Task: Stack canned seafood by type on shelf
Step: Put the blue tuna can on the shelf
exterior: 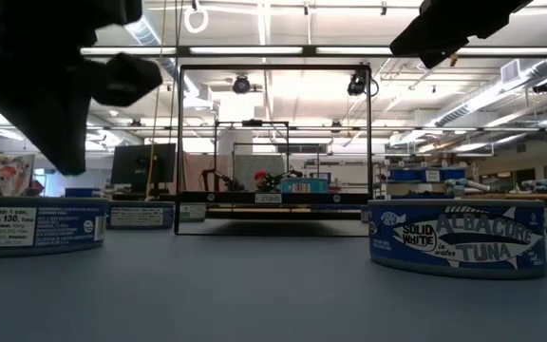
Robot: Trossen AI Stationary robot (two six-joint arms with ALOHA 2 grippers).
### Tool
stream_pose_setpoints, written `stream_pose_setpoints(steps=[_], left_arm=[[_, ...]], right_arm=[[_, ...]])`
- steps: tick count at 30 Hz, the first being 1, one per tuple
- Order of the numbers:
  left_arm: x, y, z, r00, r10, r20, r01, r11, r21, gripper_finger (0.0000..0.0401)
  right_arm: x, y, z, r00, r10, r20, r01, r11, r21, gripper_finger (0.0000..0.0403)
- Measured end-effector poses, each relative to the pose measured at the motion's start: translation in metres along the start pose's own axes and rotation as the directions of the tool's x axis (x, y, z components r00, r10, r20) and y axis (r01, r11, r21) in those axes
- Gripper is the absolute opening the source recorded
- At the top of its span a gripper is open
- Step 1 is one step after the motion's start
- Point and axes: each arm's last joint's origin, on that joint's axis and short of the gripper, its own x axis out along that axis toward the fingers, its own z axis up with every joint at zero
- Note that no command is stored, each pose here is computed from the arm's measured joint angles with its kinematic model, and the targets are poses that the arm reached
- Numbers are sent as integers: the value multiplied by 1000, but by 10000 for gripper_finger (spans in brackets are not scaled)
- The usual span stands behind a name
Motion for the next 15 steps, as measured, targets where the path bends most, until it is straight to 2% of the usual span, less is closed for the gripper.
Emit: stream_pose_setpoints(steps=[9,15], left_arm=[[-15,-26,3,996,-84,-8,83,993,-83,19],[-20,-44,0,1000,3,23,-3,1000,-29,53]], right_arm=[[0,0,0,1000,0,0,0,1000,-8,19],[0,0,0,1000,-2,0,2,1000,-17,19]])
